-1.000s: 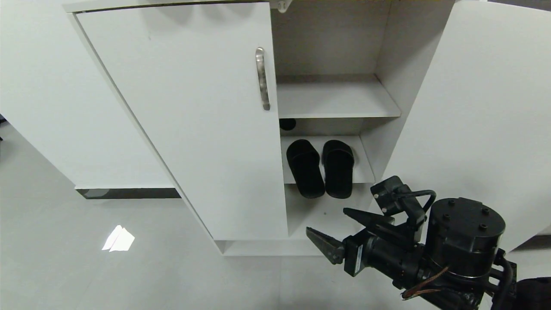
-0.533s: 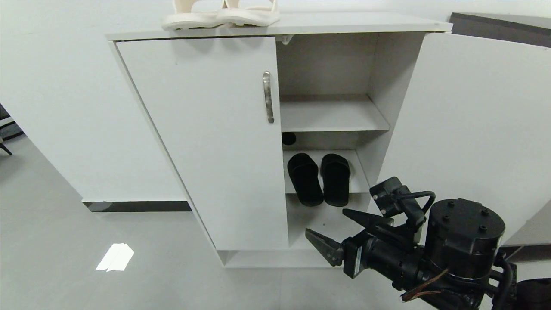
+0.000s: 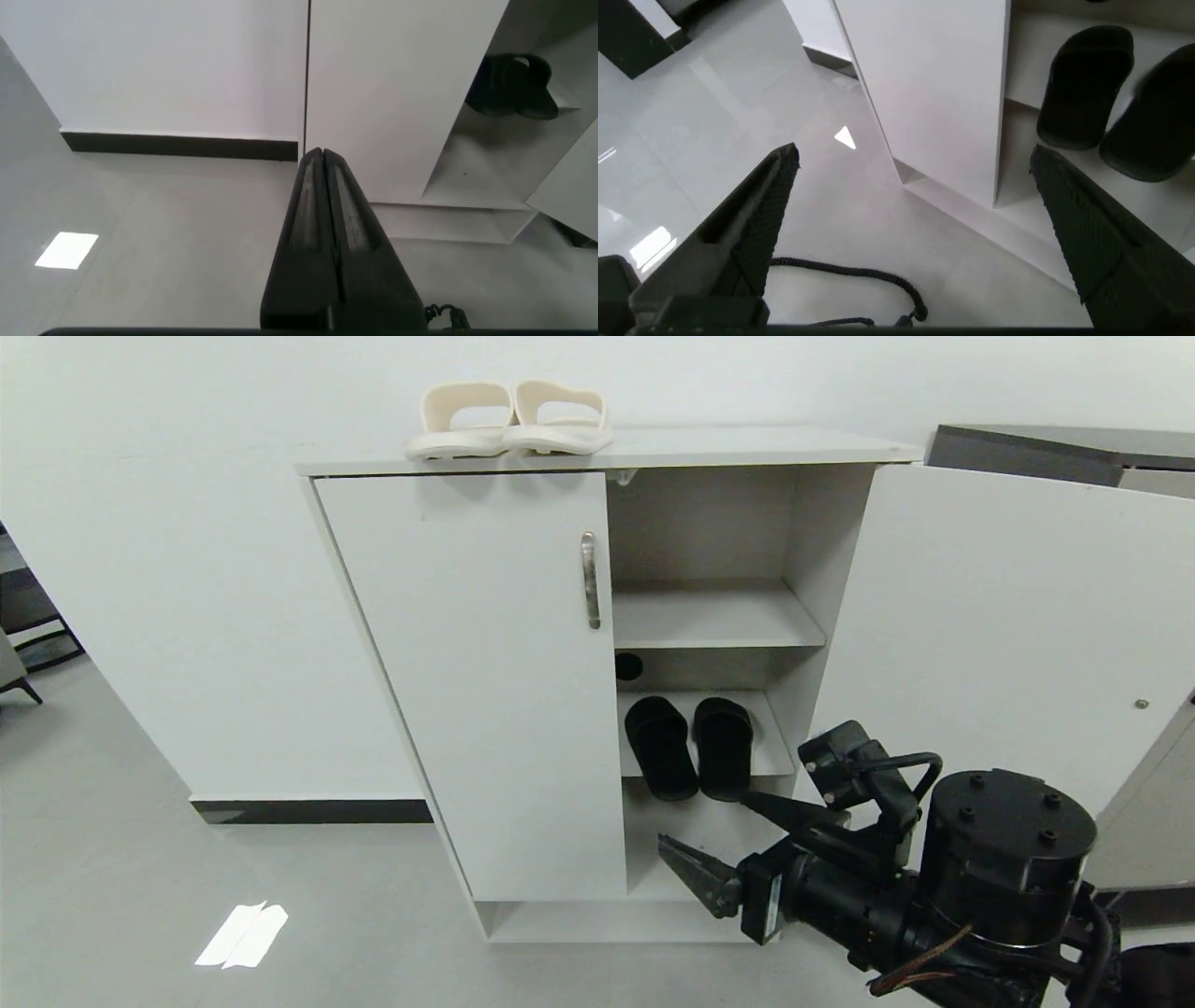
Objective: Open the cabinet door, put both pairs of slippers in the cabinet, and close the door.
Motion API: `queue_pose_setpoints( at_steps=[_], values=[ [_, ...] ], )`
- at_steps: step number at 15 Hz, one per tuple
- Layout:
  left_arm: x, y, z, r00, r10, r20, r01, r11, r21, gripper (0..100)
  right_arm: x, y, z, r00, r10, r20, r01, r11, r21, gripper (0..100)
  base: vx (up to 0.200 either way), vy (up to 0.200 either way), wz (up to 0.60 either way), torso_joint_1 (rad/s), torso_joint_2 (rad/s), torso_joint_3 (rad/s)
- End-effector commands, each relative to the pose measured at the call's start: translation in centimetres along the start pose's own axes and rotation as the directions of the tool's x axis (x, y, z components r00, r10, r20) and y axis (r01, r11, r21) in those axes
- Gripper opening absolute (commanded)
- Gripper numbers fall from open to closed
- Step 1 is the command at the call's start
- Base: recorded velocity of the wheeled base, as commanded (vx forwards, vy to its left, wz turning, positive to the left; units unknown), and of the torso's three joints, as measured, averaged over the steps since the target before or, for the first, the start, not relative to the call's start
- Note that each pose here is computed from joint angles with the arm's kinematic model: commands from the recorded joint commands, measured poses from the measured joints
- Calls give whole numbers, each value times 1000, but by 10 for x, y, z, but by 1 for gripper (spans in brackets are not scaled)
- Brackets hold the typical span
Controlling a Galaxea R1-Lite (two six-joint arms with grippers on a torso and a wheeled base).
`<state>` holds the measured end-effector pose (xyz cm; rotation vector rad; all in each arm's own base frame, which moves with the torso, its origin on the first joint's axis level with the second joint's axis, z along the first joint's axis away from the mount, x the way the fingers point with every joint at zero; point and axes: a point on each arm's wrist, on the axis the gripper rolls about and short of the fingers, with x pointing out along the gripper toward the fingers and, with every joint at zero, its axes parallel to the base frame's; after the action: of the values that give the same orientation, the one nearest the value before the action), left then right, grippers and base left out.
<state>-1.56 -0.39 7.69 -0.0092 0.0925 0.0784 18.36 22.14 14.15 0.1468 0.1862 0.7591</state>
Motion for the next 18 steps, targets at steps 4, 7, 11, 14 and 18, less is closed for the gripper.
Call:
queue_pose_setpoints(
  at_steps=[4,7,11,14,18],
  values=[
    [0,0,0,1000,1,-2,-1,1000,-4,0,-1,0,-6,1000,2,-24,-2,1000,0,100,0,0,0,0,0,0],
    [0,0,0,1000,1,-1,-1,1000,-4,0,-1,-9,-13,1000,-8,-20,8,1000,3,100,0,67,0,1,-1,1],
    [0,0,0,1000,1,-2,-1,1000,-6,0,3,-19,-25,1000,5,-14,-5,1000,-13,100,0,200,0,6,-1,7],
    [0,0,0,1000,1,-2,-1,1000,-6,0,2,-20,-27,1000,5,-23,-5,1000,-25,100,0,200,0,-1,-1,4],
    [0,0,0,1000,1,-1,-1,1000,-5,0,3,-19,-29,1000,5,-28,-6,1000,-26,100,0,200,0,2,4,2]
  ],
)
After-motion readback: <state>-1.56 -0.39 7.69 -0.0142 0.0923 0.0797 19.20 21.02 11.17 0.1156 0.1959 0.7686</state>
